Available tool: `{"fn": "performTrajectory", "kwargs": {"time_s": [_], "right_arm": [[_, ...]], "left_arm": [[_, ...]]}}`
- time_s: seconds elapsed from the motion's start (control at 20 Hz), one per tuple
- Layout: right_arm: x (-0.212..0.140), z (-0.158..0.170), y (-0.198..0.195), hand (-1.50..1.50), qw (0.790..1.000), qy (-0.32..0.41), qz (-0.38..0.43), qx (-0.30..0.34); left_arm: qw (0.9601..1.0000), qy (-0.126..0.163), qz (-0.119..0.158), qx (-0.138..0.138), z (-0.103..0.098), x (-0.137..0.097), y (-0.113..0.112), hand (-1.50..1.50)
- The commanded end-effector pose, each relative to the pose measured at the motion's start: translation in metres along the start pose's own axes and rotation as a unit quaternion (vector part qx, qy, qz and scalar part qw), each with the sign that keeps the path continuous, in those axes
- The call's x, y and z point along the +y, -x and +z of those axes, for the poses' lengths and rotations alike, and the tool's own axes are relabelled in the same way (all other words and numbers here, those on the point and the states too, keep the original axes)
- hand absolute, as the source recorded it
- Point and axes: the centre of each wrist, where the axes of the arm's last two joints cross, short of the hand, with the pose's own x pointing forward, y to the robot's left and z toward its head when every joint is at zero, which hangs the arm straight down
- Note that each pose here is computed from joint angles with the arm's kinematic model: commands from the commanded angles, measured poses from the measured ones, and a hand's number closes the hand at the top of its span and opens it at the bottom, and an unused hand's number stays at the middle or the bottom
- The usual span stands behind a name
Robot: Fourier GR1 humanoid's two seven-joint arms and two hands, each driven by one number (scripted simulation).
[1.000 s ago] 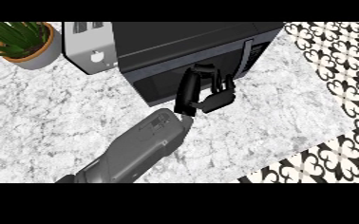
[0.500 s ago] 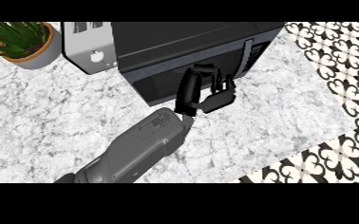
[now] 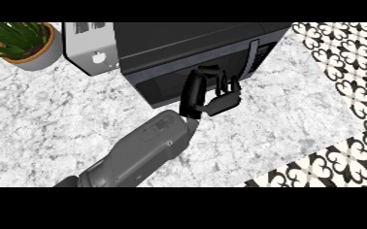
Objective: Pick up the milk, place it into the microwave and close the microwave
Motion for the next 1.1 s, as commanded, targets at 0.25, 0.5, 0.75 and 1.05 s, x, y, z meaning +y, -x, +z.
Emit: {"fn": "performTrajectory", "kwargs": {"time_s": [0.25,0.5,0.75,1.05], "right_arm": [[-0.02,-0.009,-0.017,-1.5,0.999,-0.008,0.04,-0.001],[-0.027,-0.007,-0.015,-1.5,0.999,-0.008,0.033,0.005],[-0.03,-0.004,-0.007,-1.5,1.0,0.008,0.01,0.003],[-0.037,-0.007,-0.007,-1.5,1.0,0.019,0.001,-0.002]], "left_arm": [[0.9997,-0.02,-0.006,-0.014,-0.025,0.006,-0.007,1.5],[0.9995,-0.02,-0.003,-0.024,-0.026,0.004,-0.008,1.5],[0.9995,-0.02,0.006,-0.023,-0.026,0.002,-0.009,1.5],[0.9996,-0.011,0.004,-0.025,-0.024,0.001,-0.006,1.5]]}}
